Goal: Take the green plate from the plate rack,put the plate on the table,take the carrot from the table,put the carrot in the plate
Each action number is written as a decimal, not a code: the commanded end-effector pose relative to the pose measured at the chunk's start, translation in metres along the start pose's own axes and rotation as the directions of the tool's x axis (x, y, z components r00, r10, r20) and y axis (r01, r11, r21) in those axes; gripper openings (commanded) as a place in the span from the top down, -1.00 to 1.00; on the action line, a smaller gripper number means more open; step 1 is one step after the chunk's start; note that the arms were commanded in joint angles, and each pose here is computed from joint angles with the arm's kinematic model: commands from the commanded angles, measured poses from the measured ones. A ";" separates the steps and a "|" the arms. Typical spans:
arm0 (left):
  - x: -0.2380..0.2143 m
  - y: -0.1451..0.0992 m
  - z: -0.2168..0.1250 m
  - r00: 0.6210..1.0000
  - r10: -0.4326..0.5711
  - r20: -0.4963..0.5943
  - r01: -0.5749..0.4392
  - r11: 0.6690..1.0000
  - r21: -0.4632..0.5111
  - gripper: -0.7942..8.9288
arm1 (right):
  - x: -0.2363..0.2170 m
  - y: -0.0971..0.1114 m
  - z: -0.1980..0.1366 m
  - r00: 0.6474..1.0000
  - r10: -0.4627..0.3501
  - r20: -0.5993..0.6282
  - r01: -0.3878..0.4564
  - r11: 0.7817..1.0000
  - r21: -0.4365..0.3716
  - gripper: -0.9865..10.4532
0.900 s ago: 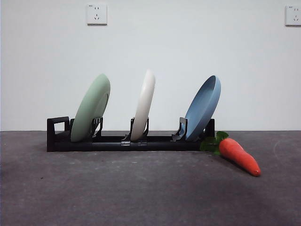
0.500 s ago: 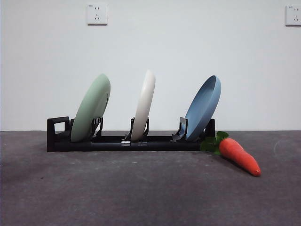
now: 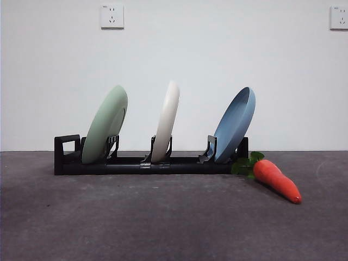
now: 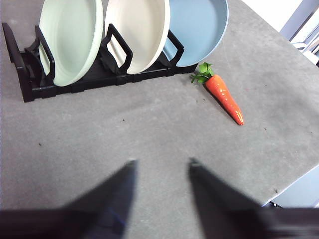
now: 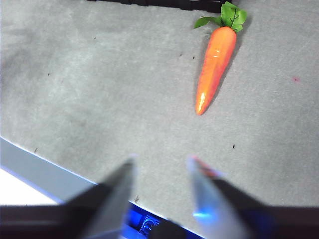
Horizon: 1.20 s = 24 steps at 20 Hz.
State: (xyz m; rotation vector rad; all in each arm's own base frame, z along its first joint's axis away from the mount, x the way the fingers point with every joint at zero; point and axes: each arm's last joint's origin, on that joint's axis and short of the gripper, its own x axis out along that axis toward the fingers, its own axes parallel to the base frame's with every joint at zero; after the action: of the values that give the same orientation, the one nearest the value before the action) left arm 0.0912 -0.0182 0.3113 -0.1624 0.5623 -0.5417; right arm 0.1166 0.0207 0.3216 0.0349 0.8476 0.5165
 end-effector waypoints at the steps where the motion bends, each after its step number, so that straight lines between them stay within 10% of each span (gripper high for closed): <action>1: 0.000 0.000 0.001 1.000 0.001 0.000 -0.001 1.000 -0.006 -0.40 | -0.001 0.000 0.000 1.000 -0.002 0.006 0.002 1.000 0.005 -0.33; 16: 0.086 0.028 0.079 0.995 -0.071 0.075 0.067 0.996 0.062 -0.40 | -0.001 0.000 0.000 1.000 -0.002 0.006 0.002 1.000 0.005 -0.32; 24: 0.189 0.052 0.136 0.999 0.045 0.022 -0.047 0.991 0.127 -0.39 | -0.001 0.000 0.000 1.000 -0.003 0.006 0.003 1.000 0.005 -0.32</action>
State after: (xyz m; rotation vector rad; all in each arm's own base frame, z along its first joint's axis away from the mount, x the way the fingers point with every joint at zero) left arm 0.3202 -0.0727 0.3253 -0.0547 0.5114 -0.5217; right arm 0.1166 0.0207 0.3217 0.0385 0.8483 0.5144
